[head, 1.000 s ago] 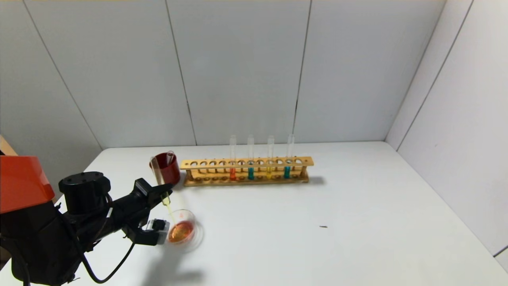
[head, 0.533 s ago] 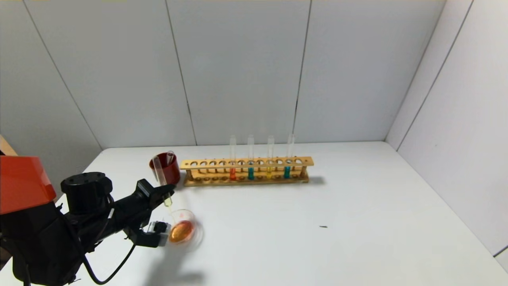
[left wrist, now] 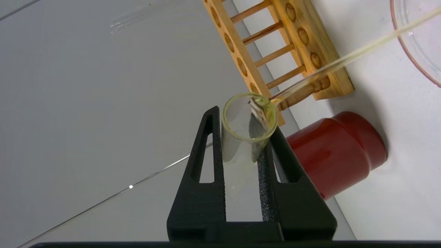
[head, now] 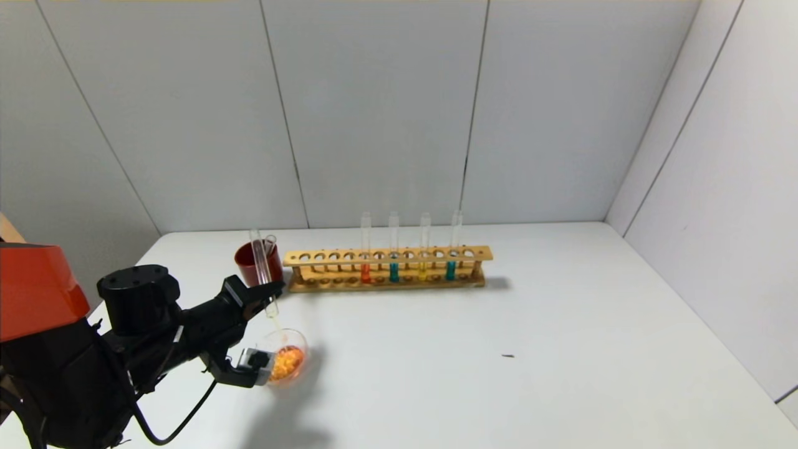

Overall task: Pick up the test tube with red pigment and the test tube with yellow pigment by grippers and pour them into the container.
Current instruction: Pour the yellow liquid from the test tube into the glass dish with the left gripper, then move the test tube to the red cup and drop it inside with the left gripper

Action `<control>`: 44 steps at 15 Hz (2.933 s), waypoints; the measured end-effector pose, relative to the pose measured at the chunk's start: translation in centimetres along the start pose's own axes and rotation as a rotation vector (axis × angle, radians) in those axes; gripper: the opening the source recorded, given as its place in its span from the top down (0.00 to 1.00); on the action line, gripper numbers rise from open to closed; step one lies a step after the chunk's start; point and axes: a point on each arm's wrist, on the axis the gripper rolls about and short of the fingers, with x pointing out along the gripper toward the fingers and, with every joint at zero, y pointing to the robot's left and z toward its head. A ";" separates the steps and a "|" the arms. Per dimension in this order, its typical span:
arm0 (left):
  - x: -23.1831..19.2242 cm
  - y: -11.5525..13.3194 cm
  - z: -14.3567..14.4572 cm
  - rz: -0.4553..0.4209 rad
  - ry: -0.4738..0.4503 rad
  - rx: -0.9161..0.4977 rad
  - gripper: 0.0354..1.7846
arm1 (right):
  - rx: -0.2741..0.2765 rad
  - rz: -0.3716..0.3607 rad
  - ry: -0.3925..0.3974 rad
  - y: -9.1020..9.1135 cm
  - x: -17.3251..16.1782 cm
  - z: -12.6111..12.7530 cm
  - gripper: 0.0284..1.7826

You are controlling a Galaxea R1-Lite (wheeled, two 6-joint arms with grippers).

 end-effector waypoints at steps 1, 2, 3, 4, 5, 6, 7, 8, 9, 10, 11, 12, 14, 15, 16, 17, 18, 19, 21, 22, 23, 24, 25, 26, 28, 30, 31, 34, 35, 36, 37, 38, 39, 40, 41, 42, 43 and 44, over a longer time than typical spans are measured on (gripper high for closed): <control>-0.1 0.0 0.0 -0.001 -0.001 0.002 0.84 | 0.000 0.000 0.000 0.0 0.0 0.0 0.02; -0.1 0.0 0.1 -0.003 -0.001 0.005 0.84 | 0.000 0.000 0.000 0.0 0.0 0.0 0.02; -0.1 0.0 0.1 -0.002 -0.001 0.005 0.84 | 0.000 0.000 0.000 0.0 0.0 0.0 0.02; -0.1 0.0 0.0 -0.002 -0.001 0.007 0.84 | 0.000 0.000 0.000 0.0 0.0 0.0 0.02; -0.1 0.0 0.0 -0.002 -0.001 0.013 0.84 | 0.000 0.000 0.000 0.0 0.0 0.0 0.02; -0.1 0.0 0.0 0.000 -0.001 0.026 0.84 | 0.000 0.000 0.000 0.0 0.0 0.0 0.02; -0.1 0.1 0.0 0.002 0.000 0.044 0.84 | 0.000 0.000 0.000 0.0 0.0 0.0 0.02; -0.1 0.1 0.0 0.003 0.001 0.058 0.84 | 0.000 0.000 0.000 0.0 0.0 0.0 0.02; -0.1 0.1 0.0 0.004 0.002 0.067 0.84 | 0.000 0.000 0.000 0.0 0.0 0.0 0.02; -0.1 0.2 0.0 0.008 0.004 0.078 0.84 | 0.000 0.000 0.000 0.0 0.0 0.0 0.02; -0.1 0.3 -0.1 0.019 0.010 0.095 0.84 | 0.000 0.000 0.000 0.0 0.0 0.0 0.02; -0.1 0.4 -0.2 0.028 0.017 0.107 0.84 | 0.000 0.000 0.000 0.0 0.0 0.0 0.02; -0.2 0.5 -0.2 0.030 0.018 0.125 0.84 | 0.000 0.000 0.000 0.0 0.0 0.0 0.02; -0.2 0.5 -0.2 0.031 0.018 0.137 0.84 | 0.000 0.000 0.000 0.0 0.0 0.0 0.02; -0.2 0.5 -0.2 0.031 0.018 0.143 0.84 | 0.000 0.000 0.000 0.0 0.0 0.0 0.02; -0.2 0.6 -0.2 0.033 0.019 0.150 0.84 | 0.000 0.000 0.000 0.0 0.0 0.0 0.02; -0.3 0.7 -0.2 0.037 0.021 0.168 0.84 | 0.000 0.000 0.000 0.0 0.0 0.0 0.02; -0.3 1.0 -0.4 0.048 0.027 0.209 0.84 | 0.000 0.000 0.000 0.0 0.0 0.0 0.02; -0.6 1.6 -0.5 0.063 0.039 0.297 0.84 | 0.000 0.000 0.000 0.0 0.0 0.0 0.02; -0.9 1.8 -0.5 0.070 0.044 0.313 0.84 | 0.000 0.000 0.000 0.0 0.0 0.0 0.02; -1.0 2.0 -0.5 0.074 0.048 0.319 0.84 | 0.000 0.000 0.000 0.0 0.0 0.0 0.02; -1.2 2.2 -0.6 0.078 0.052 0.325 0.84 | 0.000 0.000 0.000 0.0 0.0 0.0 0.02; -1.4 2.5 -0.6 0.084 0.058 0.340 0.84 | 0.000 0.000 0.000 0.0 0.0 0.0 0.02; -1.5 2.7 -0.7 0.089 0.063 0.358 0.84 | 0.000 0.000 0.000 0.0 0.0 0.0 0.02; -1.7 3.0 -0.7 0.096 0.072 0.396 0.84 | 0.000 0.000 0.000 0.0 0.0 0.0 0.02; -2.0 3.1 -0.5 0.093 0.073 0.403 0.84 | 0.000 0.000 0.000 0.0 0.0 0.0 0.02; -2.0 3.1 -0.5 0.093 0.074 0.402 0.84 | 0.000 0.000 0.000 0.0 0.0 0.0 0.02; -2.0 3.2 -0.5 0.092 0.080 0.393 0.84 | 0.000 0.000 0.000 0.0 0.0 0.0 0.02; -2.0 3.3 -0.6 0.090 0.092 0.378 0.84 | 0.000 0.000 0.000 0.0 0.0 0.0 0.02; -1.9 3.4 -0.7 0.085 0.113 0.344 0.84 | 0.000 0.000 0.000 0.0 0.0 0.0 0.02; -1.8 3.7 -0.8 0.078 0.147 0.288 0.84 | 0.000 0.000 0.000 0.0 0.0 0.0 0.02; -1.7 4.3 -0.8 0.070 0.202 0.214 0.84 | 0.000 0.000 0.000 0.0 0.0 0.0 0.02; -1.4 5.2 -0.7 0.077 0.265 0.128 0.84 | 0.000 0.000 0.000 0.0 0.0 0.0 0.02; -0.9 6.5 -0.7 0.109 0.339 0.040 0.84 | 0.000 0.000 0.000 0.0 0.0 0.0 0.02; -0.3 8.3 -1.0 0.169 0.426 -0.051 0.84 | 0.000 0.000 0.000 0.0 0.0 0.0 0.02; 0.3 10.1 -1.6 0.235 0.509 -0.144 0.84 | 0.000 0.000 0.000 0.0 0.0 0.0 0.02; 0.8 11.6 -2.2 0.290 0.585 -0.255 0.84 | 0.000 0.000 0.000 0.0 0.0 0.0 0.02; 1.2 12.6 -2.6 0.329 0.644 -0.391 0.84 | 0.000 0.000 0.000 0.0 0.0 0.0 0.02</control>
